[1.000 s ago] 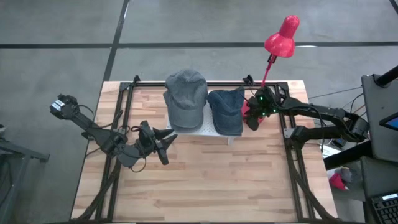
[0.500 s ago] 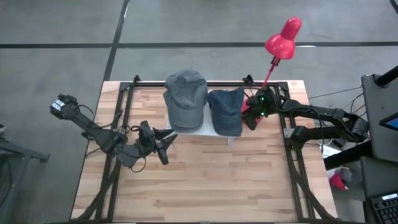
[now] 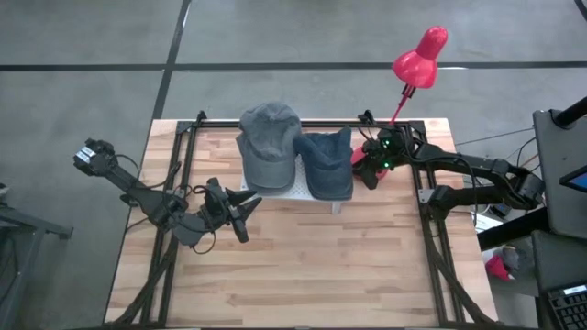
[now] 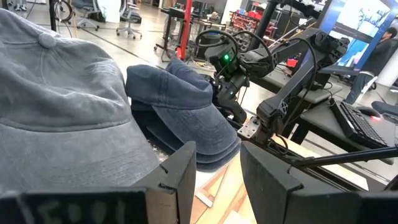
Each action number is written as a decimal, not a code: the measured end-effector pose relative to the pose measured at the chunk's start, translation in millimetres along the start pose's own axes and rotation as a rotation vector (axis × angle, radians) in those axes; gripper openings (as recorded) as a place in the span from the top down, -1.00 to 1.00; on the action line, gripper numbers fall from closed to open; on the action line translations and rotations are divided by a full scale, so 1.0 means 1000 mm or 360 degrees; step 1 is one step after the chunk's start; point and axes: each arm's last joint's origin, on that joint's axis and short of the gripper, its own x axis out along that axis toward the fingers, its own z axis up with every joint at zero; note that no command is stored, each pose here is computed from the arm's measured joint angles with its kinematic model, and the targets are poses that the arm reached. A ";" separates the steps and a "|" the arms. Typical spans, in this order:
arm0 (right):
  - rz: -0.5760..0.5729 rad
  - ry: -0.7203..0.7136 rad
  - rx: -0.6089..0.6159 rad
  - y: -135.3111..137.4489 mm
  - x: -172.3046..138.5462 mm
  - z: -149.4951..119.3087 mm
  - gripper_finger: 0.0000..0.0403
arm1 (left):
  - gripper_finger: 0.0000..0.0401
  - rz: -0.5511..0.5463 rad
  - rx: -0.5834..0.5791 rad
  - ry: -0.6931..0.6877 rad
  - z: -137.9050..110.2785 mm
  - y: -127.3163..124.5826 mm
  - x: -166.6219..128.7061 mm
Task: Pick & Place hat
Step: Adjust the stacked blue caps on the shelf
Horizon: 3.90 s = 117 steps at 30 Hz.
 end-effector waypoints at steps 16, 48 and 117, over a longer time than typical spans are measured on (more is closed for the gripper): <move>0.0133 -0.0013 0.0050 0.005 -0.003 0.002 0.32 | 0.36 0.0001 0.0030 -0.0001 0.000 0.000 0.000; 0.0241 0.0015 -0.0038 0.029 -0.002 0.014 0.36 | 0.36 0.0005 0.0074 -0.0002 0.000 0.000 0.000; 0.0264 0.0090 -0.0171 0.051 -0.008 0.032 0.37 | 0.36 0.0004 0.0101 -0.0001 0.000 0.000 0.000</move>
